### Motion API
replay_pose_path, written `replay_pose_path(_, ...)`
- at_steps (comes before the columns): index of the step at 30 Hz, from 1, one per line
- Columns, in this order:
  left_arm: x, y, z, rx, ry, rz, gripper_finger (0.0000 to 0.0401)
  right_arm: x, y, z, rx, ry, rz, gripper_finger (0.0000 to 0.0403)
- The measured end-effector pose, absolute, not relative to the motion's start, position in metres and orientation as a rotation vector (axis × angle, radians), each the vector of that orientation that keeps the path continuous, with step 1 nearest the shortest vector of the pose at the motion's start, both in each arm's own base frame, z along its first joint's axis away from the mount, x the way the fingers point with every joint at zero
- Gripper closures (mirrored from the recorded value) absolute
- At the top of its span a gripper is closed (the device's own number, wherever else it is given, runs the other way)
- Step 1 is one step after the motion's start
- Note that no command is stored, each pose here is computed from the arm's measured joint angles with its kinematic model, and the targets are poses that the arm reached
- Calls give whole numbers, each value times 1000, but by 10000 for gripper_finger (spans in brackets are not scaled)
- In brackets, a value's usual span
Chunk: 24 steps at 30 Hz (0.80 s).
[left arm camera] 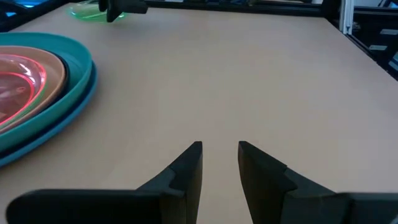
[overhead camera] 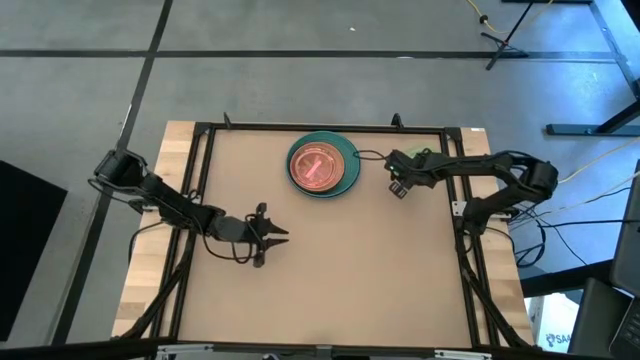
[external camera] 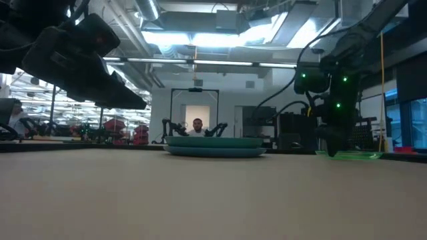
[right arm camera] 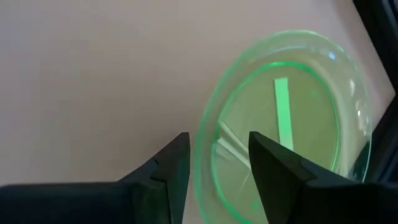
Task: Stack plastic plates
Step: Stack the light green plate on top of the pink plate
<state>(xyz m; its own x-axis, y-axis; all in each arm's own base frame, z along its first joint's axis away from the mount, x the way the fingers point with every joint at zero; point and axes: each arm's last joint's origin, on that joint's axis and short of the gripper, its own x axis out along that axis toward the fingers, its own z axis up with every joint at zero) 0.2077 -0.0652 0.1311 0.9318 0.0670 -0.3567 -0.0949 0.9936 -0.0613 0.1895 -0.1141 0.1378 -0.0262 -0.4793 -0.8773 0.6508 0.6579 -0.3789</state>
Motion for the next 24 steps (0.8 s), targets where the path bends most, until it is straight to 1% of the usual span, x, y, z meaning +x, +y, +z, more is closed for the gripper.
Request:
replay_pose_path(3, 208, -65, 131, -78, 362, 83, 305, 187, -119, 135, 180, 1328, -927, 250)
replay_pose_path(6, 208, -65, 131, -78, 362, 83, 305, 186, -121, 136, 189, 1323, -935, 268)
replay_pose_path(9, 208, -65, 131, -77, 362, 84, 305, 186, -121, 136, 184, 1324, -936, 304)
replay_pose_path(14, 208, -65, 131, -51, 363, 80, 305, 187, -122, 136, 175, 1319, -931, 375)
replay_pose_path(16, 208, -65, 131, -50, 364, 79, 305, 187, -122, 136, 159, 1328, -917, 395)
replay_pose_path(24, 208, -65, 131, -56, 364, 80, 305, 190, -122, 140, 95, 1310, -884, 401)
